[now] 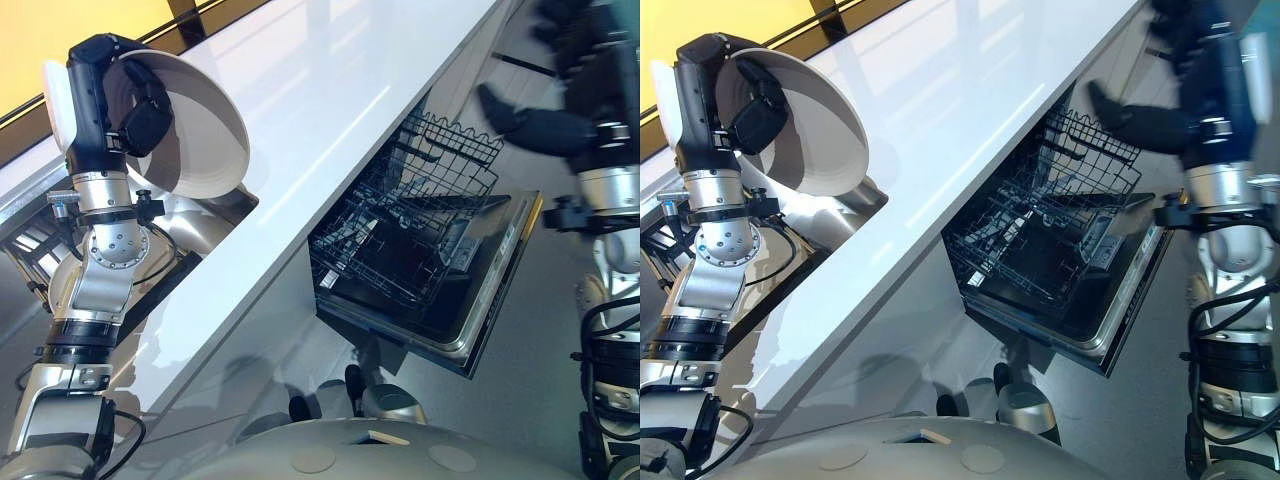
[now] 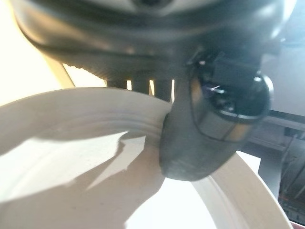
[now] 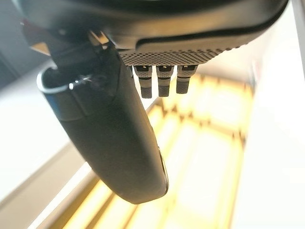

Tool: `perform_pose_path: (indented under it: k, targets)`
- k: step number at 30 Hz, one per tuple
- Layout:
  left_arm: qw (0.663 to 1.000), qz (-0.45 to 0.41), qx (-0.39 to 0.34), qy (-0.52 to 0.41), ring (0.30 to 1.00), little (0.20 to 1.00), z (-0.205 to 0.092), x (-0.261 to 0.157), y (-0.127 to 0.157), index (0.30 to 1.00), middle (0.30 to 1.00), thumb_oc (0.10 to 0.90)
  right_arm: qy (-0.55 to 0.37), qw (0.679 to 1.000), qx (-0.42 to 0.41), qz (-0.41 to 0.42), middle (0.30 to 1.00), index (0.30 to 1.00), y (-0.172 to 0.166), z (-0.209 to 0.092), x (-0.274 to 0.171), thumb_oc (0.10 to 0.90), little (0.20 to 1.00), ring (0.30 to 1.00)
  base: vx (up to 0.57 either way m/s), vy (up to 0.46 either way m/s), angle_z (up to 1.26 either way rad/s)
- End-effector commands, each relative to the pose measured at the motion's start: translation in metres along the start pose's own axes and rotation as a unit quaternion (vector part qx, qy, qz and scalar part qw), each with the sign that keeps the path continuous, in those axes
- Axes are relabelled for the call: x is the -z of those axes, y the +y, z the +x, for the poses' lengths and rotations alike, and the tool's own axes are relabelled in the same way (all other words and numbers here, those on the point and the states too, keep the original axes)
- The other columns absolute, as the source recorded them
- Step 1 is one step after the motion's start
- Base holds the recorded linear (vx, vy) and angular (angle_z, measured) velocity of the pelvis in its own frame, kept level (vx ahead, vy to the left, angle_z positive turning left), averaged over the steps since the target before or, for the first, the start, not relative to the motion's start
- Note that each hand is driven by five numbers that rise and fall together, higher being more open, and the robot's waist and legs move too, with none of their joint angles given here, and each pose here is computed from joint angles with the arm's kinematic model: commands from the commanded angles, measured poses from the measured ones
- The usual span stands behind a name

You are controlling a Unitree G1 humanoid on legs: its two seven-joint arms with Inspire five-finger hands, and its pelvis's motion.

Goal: Pick up plates and place into dishwasher.

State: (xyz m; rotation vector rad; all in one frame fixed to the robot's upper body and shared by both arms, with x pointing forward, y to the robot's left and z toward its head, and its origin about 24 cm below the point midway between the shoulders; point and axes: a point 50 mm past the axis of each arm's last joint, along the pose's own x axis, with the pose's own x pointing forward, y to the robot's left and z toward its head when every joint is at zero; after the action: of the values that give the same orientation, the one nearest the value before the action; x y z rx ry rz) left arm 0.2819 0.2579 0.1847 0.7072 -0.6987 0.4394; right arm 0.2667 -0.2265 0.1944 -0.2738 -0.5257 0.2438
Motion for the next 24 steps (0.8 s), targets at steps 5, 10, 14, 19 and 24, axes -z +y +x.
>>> perform_pose_path:
  k: [5,10,14,19,24]
  targets:
    - [0.99,-0.041,-0.066,-0.116,0.3,0.2,0.042,-0.055,-0.017,0.3,0.3,0.1,-0.176,0.983,0.005,0.057,0.9,0.9,0.027,0.046,-0.056,0.8,0.9,0.9,0.0,-0.023,0.16]
    - [0.993,-0.035,-0.05,-0.101,0.3,0.2,0.041,-0.054,-0.036,0.3,0.3,0.1,-0.166,0.98,-0.004,0.108,0.9,0.9,0.045,0.058,-0.056,0.8,0.9,0.9,0.0,-0.008,0.08]
    - [0.995,-0.028,-0.042,-0.089,0.3,0.2,0.041,-0.05,-0.042,0.3,0.3,0.1,-0.133,0.976,-0.024,0.17,0.9,0.9,0.057,0.063,-0.047,0.8,0.9,0.9,0.0,-0.004,-0.02]
    - [0.996,-0.015,-0.038,-0.085,0.3,0.2,0.038,-0.045,-0.05,0.3,0.3,0.1,-0.071,0.953,-0.072,0.284,0.9,0.9,0.083,0.065,-0.029,0.8,0.9,0.9,0.01,-0.004,-0.02]
    - [0.995,-0.013,-0.042,-0.088,0.3,0.2,0.035,-0.043,-0.056,0.3,0.3,0.1,-0.008,0.909,-0.123,0.397,0.9,0.9,0.115,0.065,-0.014,0.8,0.9,0.9,0.03,-0.005,0.0]
